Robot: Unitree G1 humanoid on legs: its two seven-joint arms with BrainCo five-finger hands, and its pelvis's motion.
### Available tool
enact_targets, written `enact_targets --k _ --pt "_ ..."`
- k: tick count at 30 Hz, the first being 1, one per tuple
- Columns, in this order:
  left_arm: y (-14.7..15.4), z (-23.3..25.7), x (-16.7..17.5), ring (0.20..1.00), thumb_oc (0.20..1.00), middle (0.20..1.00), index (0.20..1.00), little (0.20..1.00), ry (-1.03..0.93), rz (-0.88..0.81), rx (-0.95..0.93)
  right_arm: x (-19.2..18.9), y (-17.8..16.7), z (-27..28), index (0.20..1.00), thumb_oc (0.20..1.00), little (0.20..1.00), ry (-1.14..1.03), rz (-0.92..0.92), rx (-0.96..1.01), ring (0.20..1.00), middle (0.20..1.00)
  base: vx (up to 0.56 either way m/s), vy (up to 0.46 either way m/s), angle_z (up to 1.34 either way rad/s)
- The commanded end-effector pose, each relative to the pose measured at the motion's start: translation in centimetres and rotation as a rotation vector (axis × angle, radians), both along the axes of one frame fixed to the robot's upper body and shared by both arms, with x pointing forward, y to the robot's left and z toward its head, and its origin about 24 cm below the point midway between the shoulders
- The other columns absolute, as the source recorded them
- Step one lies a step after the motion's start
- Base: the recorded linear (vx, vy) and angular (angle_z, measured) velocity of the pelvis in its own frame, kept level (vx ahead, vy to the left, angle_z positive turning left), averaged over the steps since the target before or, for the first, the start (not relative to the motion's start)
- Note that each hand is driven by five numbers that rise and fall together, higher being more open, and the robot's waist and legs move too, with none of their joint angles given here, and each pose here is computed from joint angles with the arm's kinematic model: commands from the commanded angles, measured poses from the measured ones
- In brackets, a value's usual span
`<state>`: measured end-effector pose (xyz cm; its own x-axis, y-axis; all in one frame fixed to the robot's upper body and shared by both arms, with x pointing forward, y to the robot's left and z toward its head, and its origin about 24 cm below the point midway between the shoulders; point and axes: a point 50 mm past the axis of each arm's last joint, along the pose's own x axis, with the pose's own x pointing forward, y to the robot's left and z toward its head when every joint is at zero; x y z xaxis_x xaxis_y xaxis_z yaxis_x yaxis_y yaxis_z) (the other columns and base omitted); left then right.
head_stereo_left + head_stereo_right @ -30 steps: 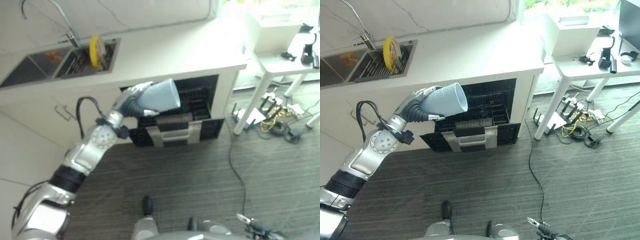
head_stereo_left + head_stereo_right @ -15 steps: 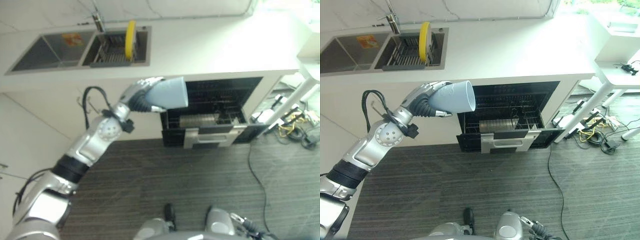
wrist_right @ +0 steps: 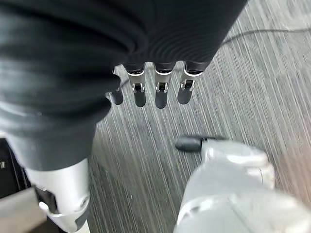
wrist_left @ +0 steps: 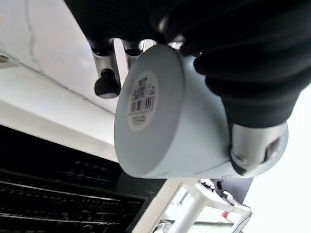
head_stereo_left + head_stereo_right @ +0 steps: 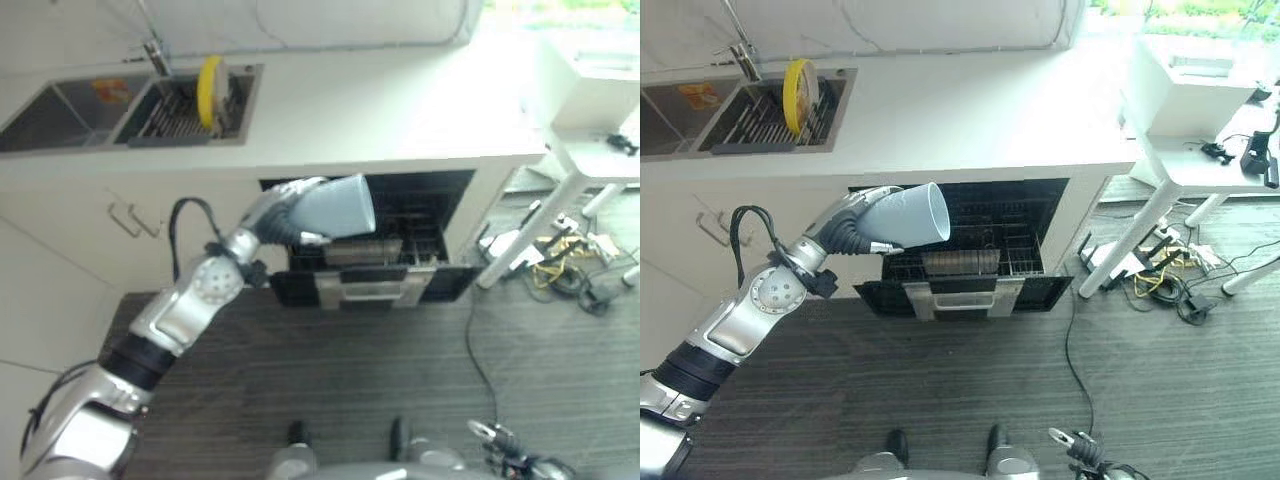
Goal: Place the dishes in the dishwasher.
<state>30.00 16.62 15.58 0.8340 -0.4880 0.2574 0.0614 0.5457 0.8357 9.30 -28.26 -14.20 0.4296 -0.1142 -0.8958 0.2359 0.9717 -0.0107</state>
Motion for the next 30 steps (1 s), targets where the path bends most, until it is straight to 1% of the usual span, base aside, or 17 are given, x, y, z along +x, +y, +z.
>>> enact_targets --k 1,3,4,9,10,14,15,16,17,20,21,23,26,27,30 --pt "0.5 3.8 0.3 0.2 0.2 0.2 0.2 0.2 -0.151 0.0 -0.129 1.0 0.0 0.4 1.0 1.0 1.0 -0.081 0.002 0.018 1.0 1.0 0.06 -0.09 0.31" --pt "0.6 3.3 0.2 0.2 0.2 0.2 0.2 0.2 -0.13 0.001 -0.172 1.5 -0.2 0.7 1.0 1.0 1.0 -0.126 -0.001 0.019 1.0 1.0 0.1 -0.019 0.14" --pt "0.7 2.2 -0.2 0.2 0.2 0.2 0.2 0.2 -0.047 -0.013 -0.317 3.1 0.0 1.7 1.0 1.0 1.0 -0.26 -0.016 0.029 1.0 1.0 0.15 0.063 -0.02" --pt "-0.3 -1.1 -0.4 0.2 0.2 0.2 0.2 0.2 0.123 -0.024 -0.607 6.2 0.9 4.3 1.0 1.0 1.0 -0.503 -0.06 0.054 1.0 1.0 0.1 0.083 -0.14" --pt "-0.3 -2.1 -0.5 0.2 0.2 0.2 0.2 0.2 0.145 -0.012 -0.66 7.0 1.3 5.2 1.0 1.0 1.0 -0.576 -0.041 0.058 1.0 1.0 0.04 0.079 -0.08" --pt "-0.1 -4.3 -1.1 0.2 0.2 0.2 0.2 0.2 0.183 0.043 -0.819 9.0 2.5 8.3 1.0 1.0 1.0 -0.77 0.022 0.072 1.0 1.0 0.03 0.024 -0.09" --pt "0.3 -4.9 -1.7 0.2 0.2 0.2 0.2 0.2 0.166 0.074 -0.861 9.9 2.8 10.1 1.0 1.0 1.0 -0.859 0.048 0.089 1.0 1.0 0.03 -0.013 -0.2" --pt "0.3 -5.1 -1.9 0.2 0.2 0.2 0.2 0.2 0.165 0.082 -0.875 10.1 3.0 10.6 1.0 1.0 1.0 -0.887 0.059 0.09 1.0 1.0 0.03 -0.037 -0.19" --pt "0.4 -5.7 -2.0 0.2 0.2 0.2 0.2 0.2 0.146 0.137 -0.912 10.6 3.8 12.0 1.0 1.0 1.0 -0.958 0.082 0.115 1.0 1.0 0.02 -0.039 -0.15" --pt "0.2 -6.4 -2.5 0.2 0.2 0.2 0.2 0.2 0.096 0.211 -0.931 11.3 4.7 14.5 1.0 1.0 1.0 -1.087 0.122 0.16 1.0 1.0 0.0 -0.045 -0.08" --pt "0.2 -6.4 -2.5 0.2 0.2 0.2 0.2 0.2 0.096 0.211 -0.931 11.3 4.7 14.5 1.0 1.0 1.0 -1.087 0.122 0.16 1.0 1.0 0.01 -0.043 -0.21" --pt "-0.1 -7.0 -2.9 0.2 0.2 0.2 0.2 0.2 0.001 0.296 -0.865 12.0 5.8 17.5 1.0 1.0 1.0 -1.229 0.172 0.217 1.0 1.0 0.02 -0.039 -0.19" --pt "-0.1 -6.8 -3.2 0.2 0.2 0.2 0.2 0.2 -0.095 0.354 -0.822 12.3 6.8 19.2 1.0 1.0 1.0 -1.306 0.236 0.257 1.0 1.0 0.0 -0.015 -0.23" --pt "0.0 -6.5 -3.3 0.2 0.2 0.2 0.2 0.2 -0.172 0.386 -0.799 12.5 7.5 20.0 1.0 1.0 1.0 -1.337 0.274 0.283 1.0 1.0 0.0 -0.014 -0.17" --pt "-0.4 -5.9 -3.6 0.2 0.2 0.2 0.2 0.2 -0.298 0.376 -0.739 13.1 8.9 21.3 1.0 1.0 1.0 -1.393 0.334 0.349 1.0 1.0 0.0 -0.006 -0.01"
